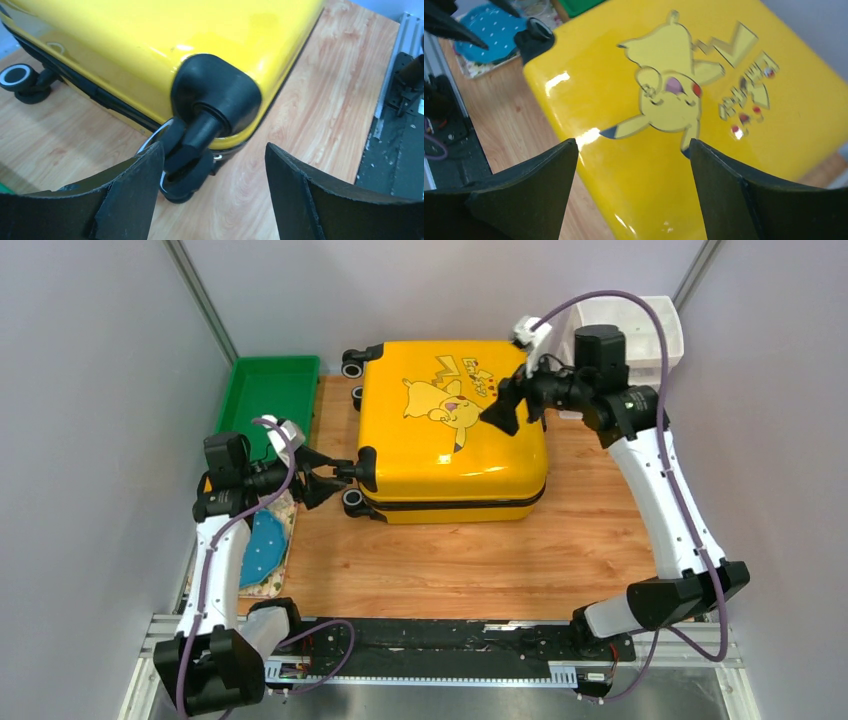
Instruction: Open, take out, and arrange the luggage
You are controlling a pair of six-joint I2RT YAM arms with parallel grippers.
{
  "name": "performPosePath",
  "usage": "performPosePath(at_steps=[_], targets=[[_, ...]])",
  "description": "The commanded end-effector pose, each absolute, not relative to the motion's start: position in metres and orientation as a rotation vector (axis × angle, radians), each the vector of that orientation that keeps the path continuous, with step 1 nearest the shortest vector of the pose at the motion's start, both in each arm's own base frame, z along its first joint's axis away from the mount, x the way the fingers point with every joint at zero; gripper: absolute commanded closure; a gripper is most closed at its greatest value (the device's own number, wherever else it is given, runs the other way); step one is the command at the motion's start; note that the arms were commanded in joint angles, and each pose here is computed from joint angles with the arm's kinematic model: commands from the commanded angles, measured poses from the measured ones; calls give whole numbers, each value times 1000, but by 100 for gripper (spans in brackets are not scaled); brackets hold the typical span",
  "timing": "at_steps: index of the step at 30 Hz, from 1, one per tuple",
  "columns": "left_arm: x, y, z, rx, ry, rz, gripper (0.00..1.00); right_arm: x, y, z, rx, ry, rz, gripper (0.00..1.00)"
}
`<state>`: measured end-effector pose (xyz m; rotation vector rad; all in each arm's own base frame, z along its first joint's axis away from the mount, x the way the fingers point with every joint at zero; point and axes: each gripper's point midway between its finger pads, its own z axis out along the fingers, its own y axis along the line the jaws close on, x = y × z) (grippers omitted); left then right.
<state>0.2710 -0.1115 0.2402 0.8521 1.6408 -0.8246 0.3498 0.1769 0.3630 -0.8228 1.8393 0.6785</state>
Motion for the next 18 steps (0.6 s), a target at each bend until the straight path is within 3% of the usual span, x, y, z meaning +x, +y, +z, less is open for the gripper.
performPosePath(at_steps=[1,9,13,18], targets=[[240,-115,245,881,1637,-881,18,318,225,380,-1165,1668,491,13],[245,-58,229,336,1665,-972,18,296,352,357,-1523,1473,460,12],[244,-49,208,344,1699,-951,18,292,414,332,-1615,1445,507,12],[227,-60,165,613,1586,-863,24,284,433,328,-1582,1491,580,13]])
